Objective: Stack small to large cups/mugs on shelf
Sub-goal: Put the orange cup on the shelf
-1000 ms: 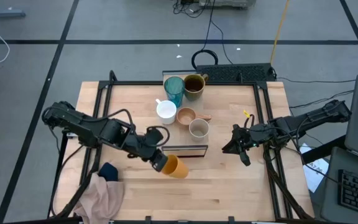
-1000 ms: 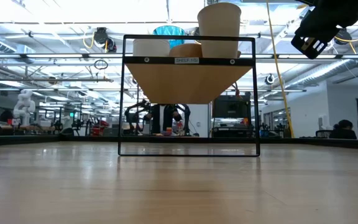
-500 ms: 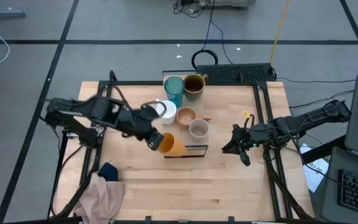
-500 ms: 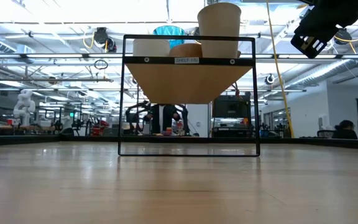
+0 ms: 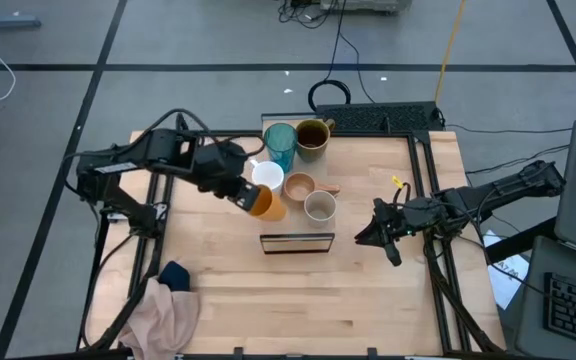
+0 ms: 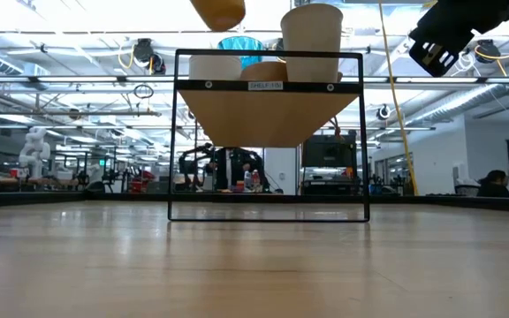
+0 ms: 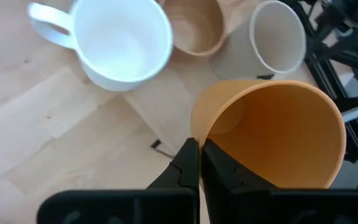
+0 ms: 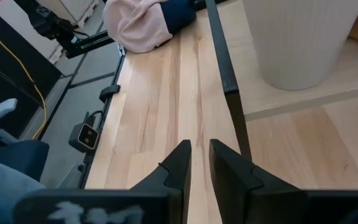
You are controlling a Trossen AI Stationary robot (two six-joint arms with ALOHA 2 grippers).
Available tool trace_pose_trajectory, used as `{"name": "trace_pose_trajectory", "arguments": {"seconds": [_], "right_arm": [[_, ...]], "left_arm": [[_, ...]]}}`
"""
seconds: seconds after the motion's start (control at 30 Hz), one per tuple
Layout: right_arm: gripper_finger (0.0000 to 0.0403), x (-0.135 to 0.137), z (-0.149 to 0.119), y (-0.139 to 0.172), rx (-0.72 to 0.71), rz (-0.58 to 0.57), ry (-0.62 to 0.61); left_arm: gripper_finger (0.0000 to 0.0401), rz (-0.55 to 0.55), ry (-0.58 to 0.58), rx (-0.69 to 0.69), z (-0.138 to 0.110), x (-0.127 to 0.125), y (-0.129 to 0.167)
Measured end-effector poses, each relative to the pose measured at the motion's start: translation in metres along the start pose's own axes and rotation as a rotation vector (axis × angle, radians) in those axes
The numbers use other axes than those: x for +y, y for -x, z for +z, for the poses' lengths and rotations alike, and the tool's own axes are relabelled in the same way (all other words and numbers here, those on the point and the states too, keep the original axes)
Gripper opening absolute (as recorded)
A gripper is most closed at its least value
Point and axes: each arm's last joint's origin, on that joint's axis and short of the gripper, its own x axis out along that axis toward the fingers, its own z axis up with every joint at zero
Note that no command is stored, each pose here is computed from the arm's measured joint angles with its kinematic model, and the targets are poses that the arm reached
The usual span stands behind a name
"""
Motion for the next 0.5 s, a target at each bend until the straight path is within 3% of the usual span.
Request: {"name": "trace_pose_trajectory", "arguments": {"seconds": [0.33,0.5], "right_arm": [[0.005,0.0,0.0,0.0,-0.005,-0.01,0.002],[0.005,-0.001,0.0,0.0,-0.012,-0.024,0.003]], "left_arm": [[0.0,0.097,0.052,0.125,0.012,0.01,-0.022],[0.0,0.073,0.037,0.129,0.017,0.006,-0.03]]}}
